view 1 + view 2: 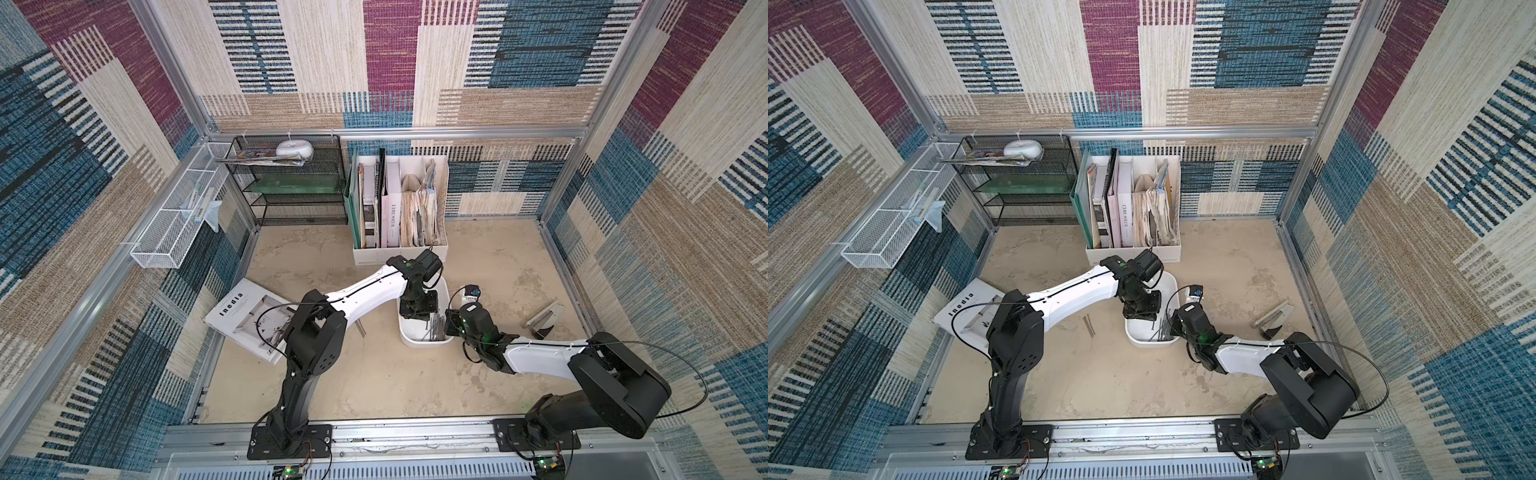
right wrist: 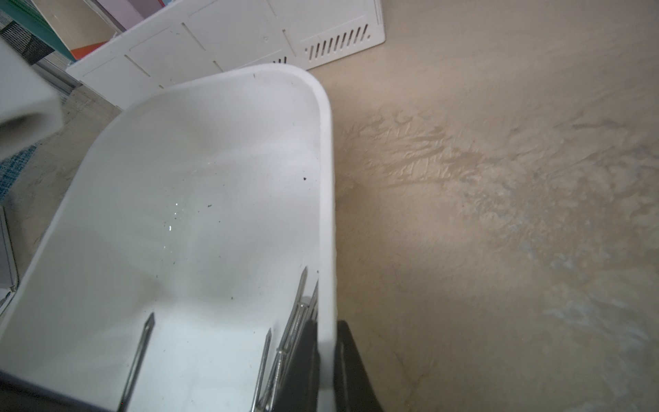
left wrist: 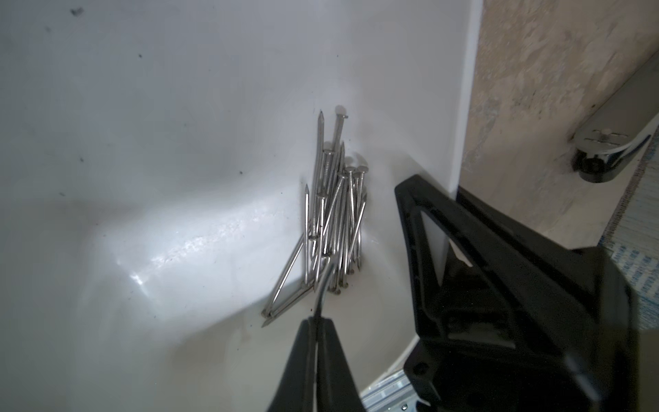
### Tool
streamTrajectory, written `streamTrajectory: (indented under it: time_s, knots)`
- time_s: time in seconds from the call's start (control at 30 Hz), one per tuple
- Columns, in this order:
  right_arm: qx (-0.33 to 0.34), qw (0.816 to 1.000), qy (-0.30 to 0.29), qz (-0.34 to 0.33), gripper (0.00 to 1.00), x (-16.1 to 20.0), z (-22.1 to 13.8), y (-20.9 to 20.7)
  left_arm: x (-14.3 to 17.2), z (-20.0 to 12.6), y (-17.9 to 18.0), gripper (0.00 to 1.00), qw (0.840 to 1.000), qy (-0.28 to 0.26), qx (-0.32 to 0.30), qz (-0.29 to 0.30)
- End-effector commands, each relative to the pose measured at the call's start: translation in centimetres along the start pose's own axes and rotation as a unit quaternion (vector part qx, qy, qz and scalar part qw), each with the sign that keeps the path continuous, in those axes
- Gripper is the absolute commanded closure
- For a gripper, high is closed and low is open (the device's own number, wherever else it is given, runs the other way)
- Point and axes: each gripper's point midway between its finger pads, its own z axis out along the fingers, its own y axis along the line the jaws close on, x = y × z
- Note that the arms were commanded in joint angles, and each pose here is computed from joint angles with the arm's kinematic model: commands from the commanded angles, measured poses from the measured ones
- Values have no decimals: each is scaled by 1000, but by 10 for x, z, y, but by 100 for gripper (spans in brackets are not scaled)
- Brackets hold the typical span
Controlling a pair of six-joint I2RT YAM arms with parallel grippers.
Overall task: Put the nails on the desktop into the storage box
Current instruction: Place the nail in the storage box, then pick up the nail from the center of the board.
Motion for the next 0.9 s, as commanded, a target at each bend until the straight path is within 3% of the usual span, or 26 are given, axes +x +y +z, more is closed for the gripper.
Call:
streamTrajectory:
  time_s: [0.0, 0.1, 0.2, 0.3, 0.47, 0.7, 0.87]
  knots:
    - [4, 1000, 6, -4, 100, 4, 0, -2, 3, -8, 2, 73, 1000, -8, 1, -13]
    - [4, 1000, 10, -5, 100, 6, 1, -3, 2, -56, 11, 70, 998, -60, -6, -7]
    - [6, 1000, 9, -6, 100, 6, 0, -4, 2, -104, 38, 66, 994, -103, 4, -41]
    - [3, 1000, 11, -6, 100, 6, 2, -2, 9, -126, 88, 65, 989, -123, -30, -77]
    - [1, 1000, 13, -5, 100, 8, 3, -1, 10, -102, 161, 66, 983, -96, -46, -152]
    - [-1, 1000, 12, -7, 100, 6, 3, 0, -17, -57, 171, 69, 982, -66, -52, -169]
    - [1, 1000, 11, -11, 100, 5, 2, -1, -19, -36, 192, 71, 978, -39, -96, -182]
